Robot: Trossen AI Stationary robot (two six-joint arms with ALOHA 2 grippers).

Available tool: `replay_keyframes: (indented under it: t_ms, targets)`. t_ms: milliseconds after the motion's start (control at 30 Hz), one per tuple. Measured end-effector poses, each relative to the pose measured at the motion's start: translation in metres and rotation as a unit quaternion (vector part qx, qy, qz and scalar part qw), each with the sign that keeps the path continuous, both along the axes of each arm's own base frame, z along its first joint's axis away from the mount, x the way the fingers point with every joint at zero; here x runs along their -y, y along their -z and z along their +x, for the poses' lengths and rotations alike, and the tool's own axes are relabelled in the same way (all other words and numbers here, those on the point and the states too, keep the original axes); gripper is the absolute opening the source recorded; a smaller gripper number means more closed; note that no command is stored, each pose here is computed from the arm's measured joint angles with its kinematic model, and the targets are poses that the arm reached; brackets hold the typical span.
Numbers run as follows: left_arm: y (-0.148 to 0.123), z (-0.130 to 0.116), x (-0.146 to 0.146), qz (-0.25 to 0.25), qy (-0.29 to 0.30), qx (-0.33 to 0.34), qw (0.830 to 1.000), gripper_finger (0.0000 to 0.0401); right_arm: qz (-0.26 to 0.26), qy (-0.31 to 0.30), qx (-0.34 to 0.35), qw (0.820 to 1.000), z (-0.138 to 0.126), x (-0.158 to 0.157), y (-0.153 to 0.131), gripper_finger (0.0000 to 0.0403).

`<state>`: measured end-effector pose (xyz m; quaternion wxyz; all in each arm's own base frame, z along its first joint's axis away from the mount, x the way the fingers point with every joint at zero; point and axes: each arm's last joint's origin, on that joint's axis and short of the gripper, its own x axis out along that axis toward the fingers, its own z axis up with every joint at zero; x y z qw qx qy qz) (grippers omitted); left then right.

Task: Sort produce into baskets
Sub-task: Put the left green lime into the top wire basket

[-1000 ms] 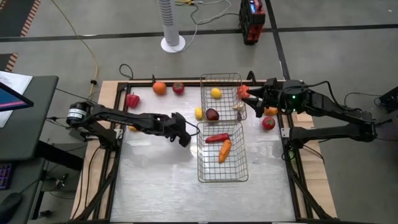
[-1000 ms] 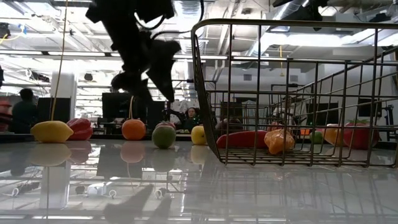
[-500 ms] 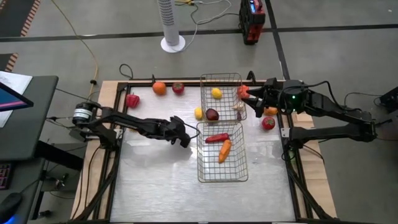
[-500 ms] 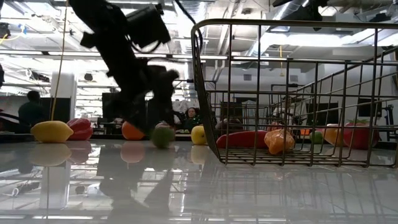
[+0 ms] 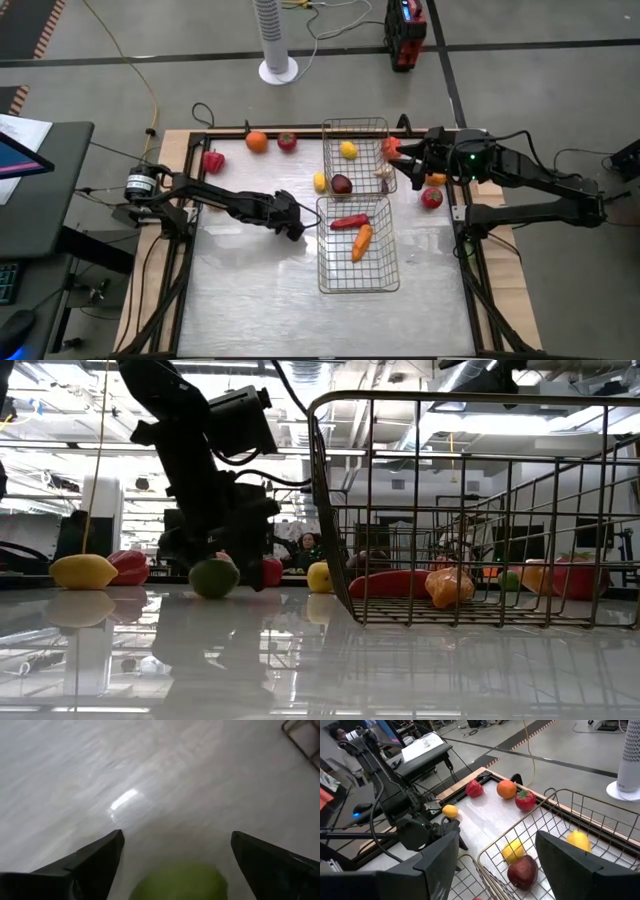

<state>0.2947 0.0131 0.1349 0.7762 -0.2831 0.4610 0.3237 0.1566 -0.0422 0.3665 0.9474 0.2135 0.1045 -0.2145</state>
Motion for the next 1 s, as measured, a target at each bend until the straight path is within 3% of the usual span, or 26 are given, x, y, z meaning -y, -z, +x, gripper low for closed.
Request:
replay_keyframes:
  t_ms: [200,300,467,667,1000]
  targets:
    - [-0.003,-0.005,0.002,-0.024,0.042,-0.020,0.999,0.0313,0.000,0.000,0.000,1.000,0.000,0.000,0.000,0.0291]
    - [-0.009,-0.010,0.004,-0.025,0.094,-0.032,0.995,0.0291,-0.004,-0.002,-0.002,1.000,0.000,0.000,0.000,0.0291]
    - [-0.012,-0.017,0.003,0.012,0.176,-0.074,0.982,0.0264,-0.008,-0.003,-0.003,1.000,0.000,0.000,0.000,0.0291]
    - [-0.013,-0.015,0.000,0.052,0.177,-0.071,0.980,0.0241,-0.008,-0.004,-0.003,1.000,0.000,0.000,0.000,0.0291]
    - [-0.015,-0.011,0.000,0.067,0.195,-0.058,0.977,0.0242,-0.008,-0.004,-0.003,1.000,0.000,0.000,0.000,0.0291]
